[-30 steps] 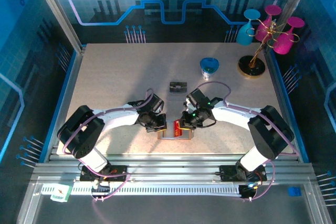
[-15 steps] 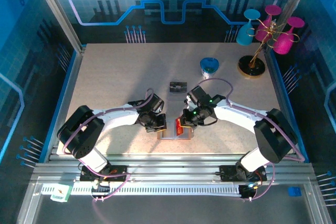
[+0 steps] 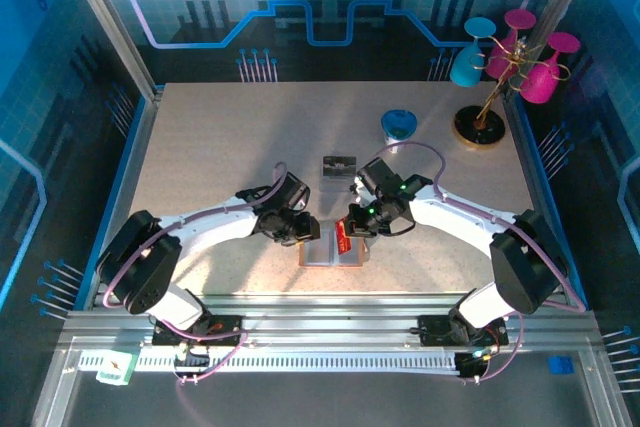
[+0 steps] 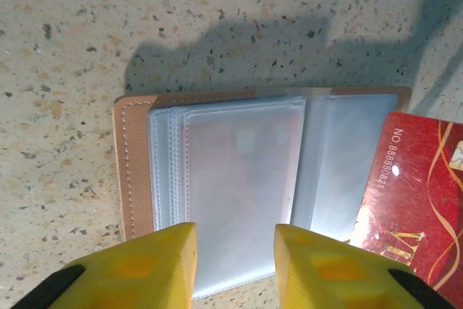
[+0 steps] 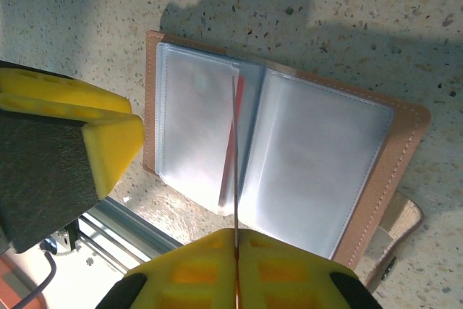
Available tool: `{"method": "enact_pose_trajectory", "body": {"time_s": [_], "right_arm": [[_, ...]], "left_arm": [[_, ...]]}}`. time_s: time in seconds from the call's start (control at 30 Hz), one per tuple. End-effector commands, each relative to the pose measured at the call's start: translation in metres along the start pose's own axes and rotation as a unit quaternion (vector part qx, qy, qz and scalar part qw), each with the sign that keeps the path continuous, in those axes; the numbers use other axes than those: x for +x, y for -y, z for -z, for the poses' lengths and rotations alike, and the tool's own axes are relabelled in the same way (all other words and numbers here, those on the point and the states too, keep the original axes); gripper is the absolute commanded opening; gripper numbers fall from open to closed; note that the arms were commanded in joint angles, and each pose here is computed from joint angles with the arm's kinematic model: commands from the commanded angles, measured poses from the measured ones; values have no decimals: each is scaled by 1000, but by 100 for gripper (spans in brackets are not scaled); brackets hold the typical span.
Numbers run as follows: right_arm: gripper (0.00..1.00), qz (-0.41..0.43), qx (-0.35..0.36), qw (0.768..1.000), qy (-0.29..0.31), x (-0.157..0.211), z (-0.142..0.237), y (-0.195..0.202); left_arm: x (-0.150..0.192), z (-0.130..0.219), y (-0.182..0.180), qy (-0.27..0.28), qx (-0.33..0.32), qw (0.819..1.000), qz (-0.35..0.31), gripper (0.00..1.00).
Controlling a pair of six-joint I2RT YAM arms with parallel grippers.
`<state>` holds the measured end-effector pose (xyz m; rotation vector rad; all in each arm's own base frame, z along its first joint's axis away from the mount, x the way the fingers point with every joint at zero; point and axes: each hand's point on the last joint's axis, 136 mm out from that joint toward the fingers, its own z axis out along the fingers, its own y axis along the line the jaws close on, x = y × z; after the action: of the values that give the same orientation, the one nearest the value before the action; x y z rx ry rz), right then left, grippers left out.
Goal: Take the credit cards out of the card holder
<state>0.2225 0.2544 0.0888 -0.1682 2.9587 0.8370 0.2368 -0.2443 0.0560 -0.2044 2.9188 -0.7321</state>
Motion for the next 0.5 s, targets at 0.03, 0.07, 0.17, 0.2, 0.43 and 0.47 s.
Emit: {"method": "enact_pose_trajectory", "body": {"time_s": [0.03, 0.07, 0.17, 0.2, 0.43, 0.47], "right_arm": [[8, 18, 3, 1000, 15, -8, 16, -7], [8, 19, 4, 1000, 16, -9, 18, -7], [8, 24, 6, 999, 21, -11, 22, -9], [8, 27, 7, 999, 22, -12, 23, -10], [5, 57, 14, 998, 23, -16, 32, -13], [5, 63, 17, 998, 24, -18, 34, -13]], "left_arm": [[-5, 13, 8, 23, 9, 1000, -15, 39], [-6, 15, 9, 28, 12, 999, -16, 40], [-9, 21, 9, 43, 14, 999, -19, 41], [-10, 23, 9, 47, 13, 999, -19, 41], [-14, 35, 9, 72, 16, 997, -21, 42], [-14, 36, 9, 73, 17, 997, -21, 43]]}}
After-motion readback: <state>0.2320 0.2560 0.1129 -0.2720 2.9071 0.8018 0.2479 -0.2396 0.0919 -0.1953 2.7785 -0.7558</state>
